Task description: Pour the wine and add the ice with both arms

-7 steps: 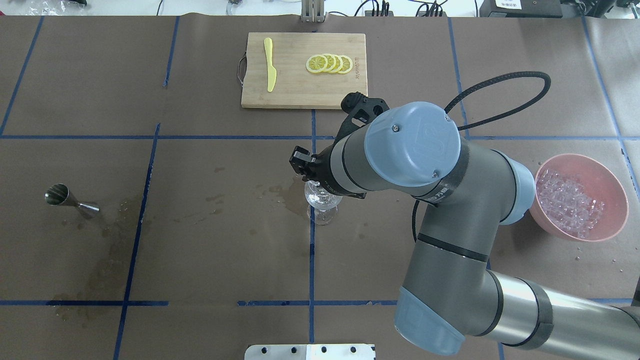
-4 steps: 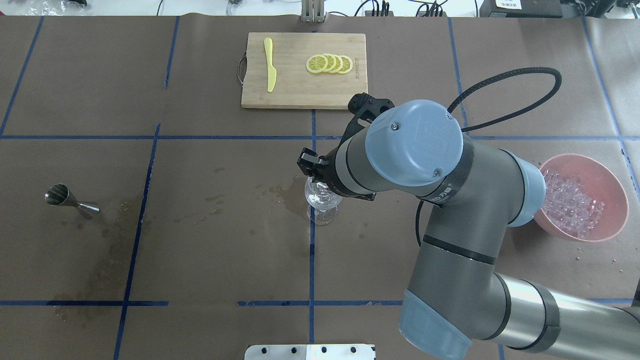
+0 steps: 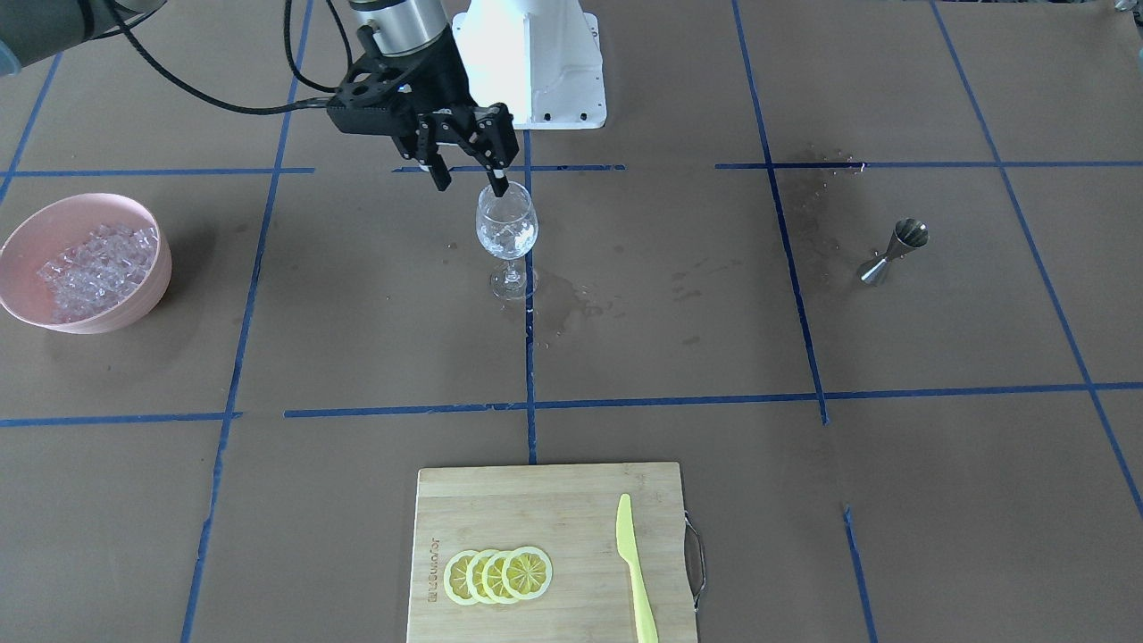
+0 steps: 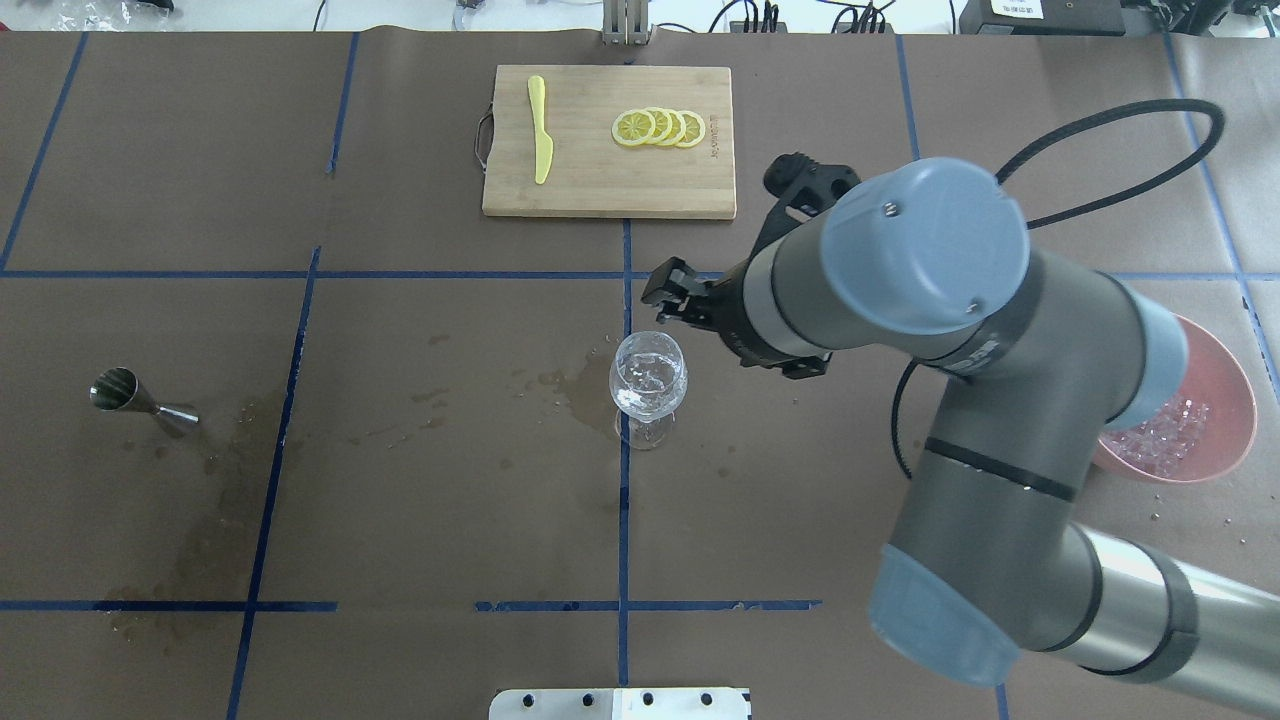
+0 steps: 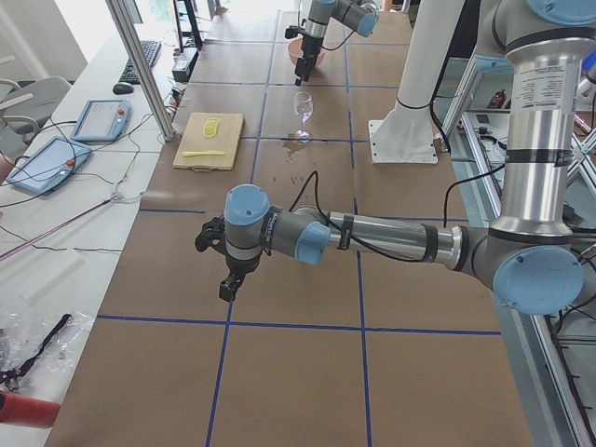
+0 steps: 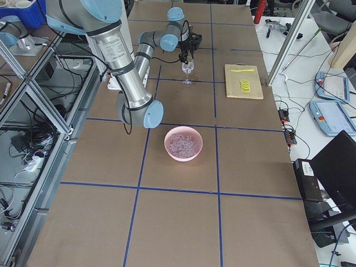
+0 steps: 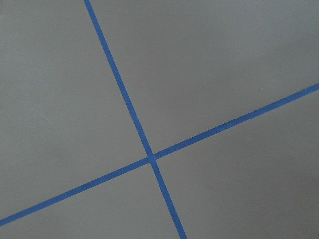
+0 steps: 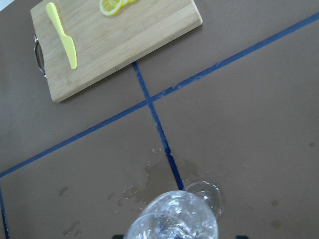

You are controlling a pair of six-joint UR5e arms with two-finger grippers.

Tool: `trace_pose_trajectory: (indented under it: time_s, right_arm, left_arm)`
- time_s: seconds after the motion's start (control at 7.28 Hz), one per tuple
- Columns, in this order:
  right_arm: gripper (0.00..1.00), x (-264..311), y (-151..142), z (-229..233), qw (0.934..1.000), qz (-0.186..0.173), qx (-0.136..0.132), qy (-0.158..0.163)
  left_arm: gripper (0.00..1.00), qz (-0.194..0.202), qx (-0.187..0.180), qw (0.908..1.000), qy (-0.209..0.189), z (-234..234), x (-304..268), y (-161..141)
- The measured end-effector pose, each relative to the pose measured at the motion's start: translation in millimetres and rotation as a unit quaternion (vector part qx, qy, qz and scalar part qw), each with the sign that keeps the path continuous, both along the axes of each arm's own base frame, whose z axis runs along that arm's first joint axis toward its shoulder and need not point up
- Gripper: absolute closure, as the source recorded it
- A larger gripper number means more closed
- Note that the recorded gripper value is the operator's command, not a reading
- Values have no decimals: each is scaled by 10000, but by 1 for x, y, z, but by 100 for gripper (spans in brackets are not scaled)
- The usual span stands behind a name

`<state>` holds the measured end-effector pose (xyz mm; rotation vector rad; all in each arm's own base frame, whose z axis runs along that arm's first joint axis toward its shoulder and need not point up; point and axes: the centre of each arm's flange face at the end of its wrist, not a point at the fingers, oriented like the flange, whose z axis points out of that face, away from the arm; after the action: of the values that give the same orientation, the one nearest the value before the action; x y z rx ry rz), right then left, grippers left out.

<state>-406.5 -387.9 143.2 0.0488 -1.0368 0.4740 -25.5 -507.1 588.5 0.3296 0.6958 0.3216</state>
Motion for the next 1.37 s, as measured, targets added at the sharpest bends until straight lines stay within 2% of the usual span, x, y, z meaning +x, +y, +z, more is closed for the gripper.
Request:
trace_pose_trajectory:
  time_s: [0.27, 0.55, 0.69, 0.96, 1.37]
  right_arm:
    - [0, 75, -31, 68, 9976, -404, 292, 474]
    - [0, 163, -66, 142, 9890, -871, 654, 1002]
    - [0, 212, -81, 181, 9828, -1106, 824, 1229]
    - [0, 310, -105, 260, 9707, -1579, 1081, 1454]
    - [0, 404, -104, 369, 9459, -2320, 1496, 1702]
  left_arm:
    - [0, 84, 46, 9999, -55, 5, -1, 1]
    - [0, 123, 52, 9999, -45, 7, -1, 2]
    - [0, 132, 50, 9999, -34, 8, 0, 2]
    - [0, 140, 68, 9999, -19, 7, 0, 4]
    - [0, 111, -13, 9999, -12, 12, -2, 19]
